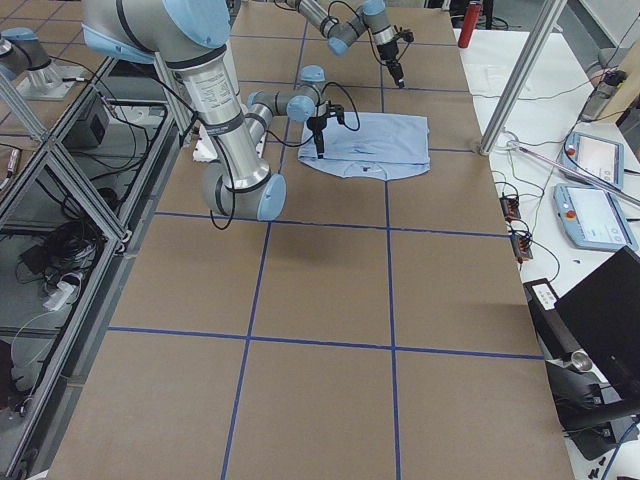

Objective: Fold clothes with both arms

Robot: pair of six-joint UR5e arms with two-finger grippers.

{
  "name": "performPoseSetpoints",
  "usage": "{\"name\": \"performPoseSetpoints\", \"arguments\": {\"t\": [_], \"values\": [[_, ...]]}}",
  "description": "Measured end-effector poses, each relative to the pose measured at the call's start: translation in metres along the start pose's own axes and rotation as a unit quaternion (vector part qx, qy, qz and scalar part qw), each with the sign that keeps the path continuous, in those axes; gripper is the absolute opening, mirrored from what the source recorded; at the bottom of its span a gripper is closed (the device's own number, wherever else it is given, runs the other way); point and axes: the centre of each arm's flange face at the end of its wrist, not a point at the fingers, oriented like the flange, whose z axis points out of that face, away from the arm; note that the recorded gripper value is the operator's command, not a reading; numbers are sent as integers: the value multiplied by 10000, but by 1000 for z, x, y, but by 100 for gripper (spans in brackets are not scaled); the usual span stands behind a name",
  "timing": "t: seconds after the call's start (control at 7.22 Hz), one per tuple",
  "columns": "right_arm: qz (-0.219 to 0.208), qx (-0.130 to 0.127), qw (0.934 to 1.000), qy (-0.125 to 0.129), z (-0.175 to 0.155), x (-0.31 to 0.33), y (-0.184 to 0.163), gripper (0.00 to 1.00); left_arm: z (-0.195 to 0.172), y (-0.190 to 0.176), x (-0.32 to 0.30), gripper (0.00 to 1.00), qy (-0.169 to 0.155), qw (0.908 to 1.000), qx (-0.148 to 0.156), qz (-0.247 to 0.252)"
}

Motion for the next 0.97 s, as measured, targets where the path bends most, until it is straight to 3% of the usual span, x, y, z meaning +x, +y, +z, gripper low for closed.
{"name": "performPoseSetpoints", "arguments": {"t": [0.42,0.97], "values": [[-275,-206,9989,323,11,22,9,100,-1,0,1,58,-1,10000,-1,-6],[-874,-254,9942,573,-4,141,44,100,-5,1,4,58,38,10000,6,-5]]}}
